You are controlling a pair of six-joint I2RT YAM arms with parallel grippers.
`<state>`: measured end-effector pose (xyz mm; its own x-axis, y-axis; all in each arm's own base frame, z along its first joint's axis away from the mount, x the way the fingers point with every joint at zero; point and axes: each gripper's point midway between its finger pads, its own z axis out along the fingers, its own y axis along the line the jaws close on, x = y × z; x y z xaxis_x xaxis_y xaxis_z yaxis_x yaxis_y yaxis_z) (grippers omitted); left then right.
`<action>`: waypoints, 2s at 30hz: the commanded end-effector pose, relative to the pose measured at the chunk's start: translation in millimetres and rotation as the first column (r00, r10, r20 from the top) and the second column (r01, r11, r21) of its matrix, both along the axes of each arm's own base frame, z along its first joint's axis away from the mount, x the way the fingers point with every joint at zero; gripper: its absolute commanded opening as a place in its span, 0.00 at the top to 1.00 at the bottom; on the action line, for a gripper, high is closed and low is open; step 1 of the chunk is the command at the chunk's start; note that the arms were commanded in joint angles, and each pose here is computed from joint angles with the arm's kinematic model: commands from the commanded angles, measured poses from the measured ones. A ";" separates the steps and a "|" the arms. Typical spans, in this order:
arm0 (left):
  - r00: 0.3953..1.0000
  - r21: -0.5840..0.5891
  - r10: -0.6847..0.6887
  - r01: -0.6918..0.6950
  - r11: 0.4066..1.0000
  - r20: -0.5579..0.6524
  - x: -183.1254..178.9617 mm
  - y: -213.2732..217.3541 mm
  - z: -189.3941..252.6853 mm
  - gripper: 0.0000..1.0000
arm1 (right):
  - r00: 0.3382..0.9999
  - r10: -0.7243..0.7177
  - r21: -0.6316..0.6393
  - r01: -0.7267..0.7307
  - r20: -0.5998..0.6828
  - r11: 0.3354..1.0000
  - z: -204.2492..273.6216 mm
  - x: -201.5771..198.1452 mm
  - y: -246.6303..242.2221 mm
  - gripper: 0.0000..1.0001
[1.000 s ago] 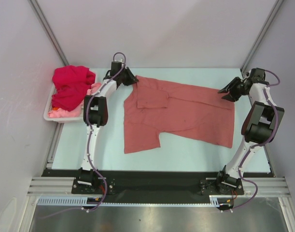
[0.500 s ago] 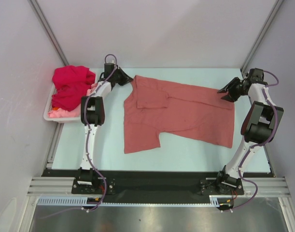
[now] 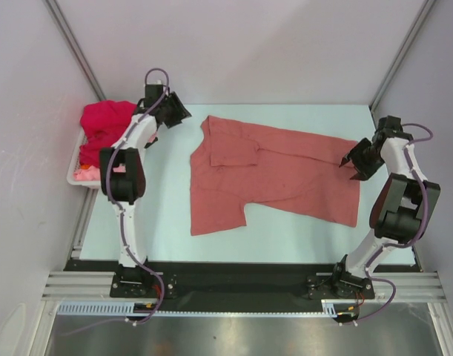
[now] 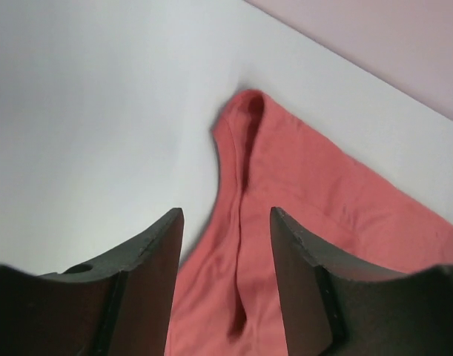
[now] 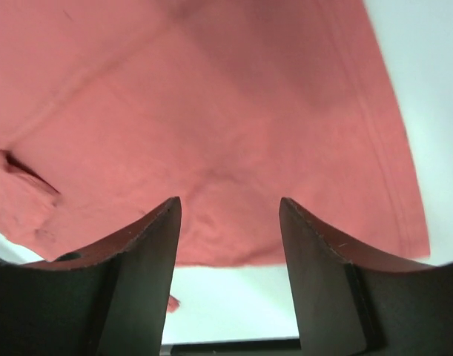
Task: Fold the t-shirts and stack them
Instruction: Fold the tshirt
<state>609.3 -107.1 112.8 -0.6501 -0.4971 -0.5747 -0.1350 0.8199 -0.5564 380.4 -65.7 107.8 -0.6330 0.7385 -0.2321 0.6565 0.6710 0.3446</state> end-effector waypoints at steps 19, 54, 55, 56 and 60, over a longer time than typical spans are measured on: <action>0.962 0.160 -0.110 0.154 0.975 -0.250 -351.1 -25.7 -24.9 0.51 | 0.976 0.185 0.011 -0.187 0.118 0.982 33.8 -64.1 100.9 0.38; 0.863 0.223 -0.188 0.322 0.920 -0.469 -358.6 -46.2 -85.1 1.00 | 0.997 0.058 0.085 -0.062 0.051 0.994 -3.6 -106.8 67.7 0.41; 0.867 0.226 -0.204 0.334 0.915 -0.454 -354.9 -48.2 -78.8 1.00 | 0.999 0.032 0.091 -0.036 0.036 0.995 -7.7 -110.9 62.7 0.43; 0.871 0.223 -0.222 0.345 0.912 -0.439 -353.2 -51.3 -72.1 1.00 | 1.000 0.013 0.093 -0.014 0.010 0.996 -15.0 -117.7 60.4 0.46; 0.868 0.205 -0.301 0.402 0.892 -0.395 -348.5 -63.1 -48.6 1.00 | 0.994 -0.084 0.110 0.091 -0.067 0.990 -34.8 -139.6 51.7 0.51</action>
